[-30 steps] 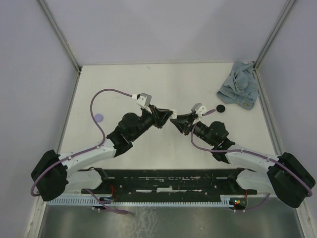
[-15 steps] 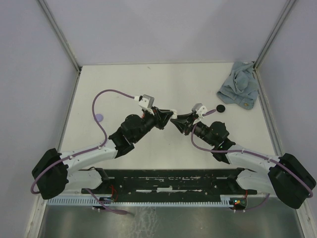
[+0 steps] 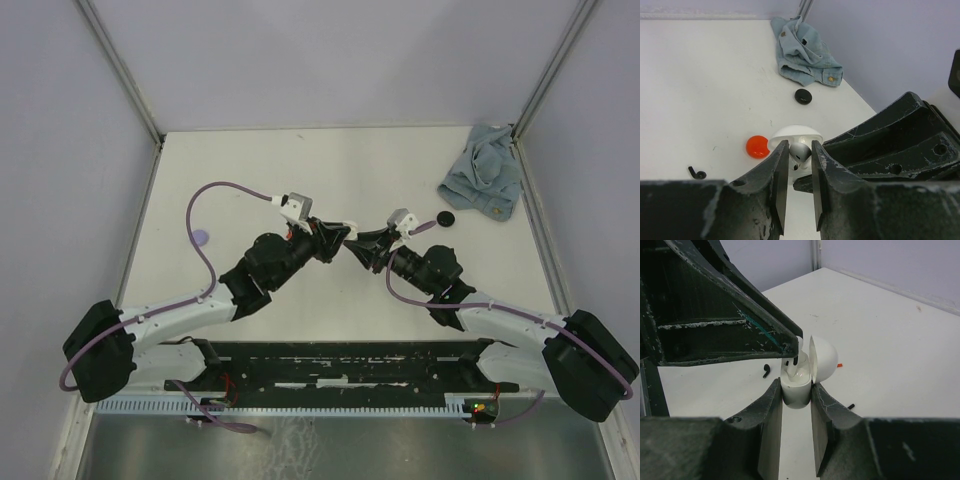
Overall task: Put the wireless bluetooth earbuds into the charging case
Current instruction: Place the earbud in the charging case.
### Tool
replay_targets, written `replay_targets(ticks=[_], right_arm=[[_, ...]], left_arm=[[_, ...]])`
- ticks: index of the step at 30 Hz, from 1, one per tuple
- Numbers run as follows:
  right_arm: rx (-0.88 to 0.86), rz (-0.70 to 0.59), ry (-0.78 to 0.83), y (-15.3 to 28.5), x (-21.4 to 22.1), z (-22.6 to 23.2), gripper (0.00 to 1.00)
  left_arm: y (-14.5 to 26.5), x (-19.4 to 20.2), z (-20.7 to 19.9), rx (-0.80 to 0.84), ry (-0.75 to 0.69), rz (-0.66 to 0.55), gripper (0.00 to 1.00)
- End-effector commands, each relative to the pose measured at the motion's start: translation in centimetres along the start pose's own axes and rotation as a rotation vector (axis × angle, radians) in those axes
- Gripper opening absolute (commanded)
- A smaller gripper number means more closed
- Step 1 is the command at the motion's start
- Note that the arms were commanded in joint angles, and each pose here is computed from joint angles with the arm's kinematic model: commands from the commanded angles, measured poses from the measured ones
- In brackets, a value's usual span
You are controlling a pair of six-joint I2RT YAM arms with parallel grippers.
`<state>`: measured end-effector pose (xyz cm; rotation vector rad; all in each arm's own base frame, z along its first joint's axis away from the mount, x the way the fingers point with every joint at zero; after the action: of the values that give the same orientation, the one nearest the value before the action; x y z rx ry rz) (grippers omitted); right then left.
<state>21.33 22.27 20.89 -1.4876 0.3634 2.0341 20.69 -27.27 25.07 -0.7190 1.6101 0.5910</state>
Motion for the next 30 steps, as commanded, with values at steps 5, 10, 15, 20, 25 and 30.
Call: replay_targets(ticks=[5, 10, 15, 20, 25, 30], right_arm=[[-0.039, -0.140, 0.039, -0.6, -3.3, 1.1, 0.02], [-0.034, -0.139, 0.040, -0.5, -3.2, 1.0, 0.02], [-0.031, -0.133, 0.040, -0.5, -3.0, 0.9, 0.02], [-0.024, -0.131, 0.042, -0.5, -2.9, 0.8, 0.02], [-0.022, -0.127, 0.041, -0.5, -2.8, 0.7, 0.02], [-0.021, -0.127, 0.041, -0.5, -2.7, 0.7, 0.02]], left_arm=[[0.5, -1.5, -1.3, 0.055, 0.008, -0.006, 0.35], [0.6, -1.7, -1.6, 0.071, 0.023, 0.007, 0.38], [0.8, -1.8, -1.8, 0.075, 0.041, 0.024, 0.41], [1.0, -2.0, -1.7, 0.056, 0.055, 0.045, 0.43], [1.3, -2.0, -1.8, 0.059, 0.079, 0.062, 0.44], [1.8, -2.4, -2.1, 0.092, 0.100, 0.057, 0.45]])
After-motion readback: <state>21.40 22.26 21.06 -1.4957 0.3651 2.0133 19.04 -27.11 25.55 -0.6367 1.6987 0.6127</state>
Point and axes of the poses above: each gripper's point midway between its finger pads, its own y axis back along the fingers, its own z axis along the line the jaws close on, x = y × z, the point moved 7 cm from there along y, back along the fingers, and after that the axes turned 15 degrees about -y, right-handed, at the moved point
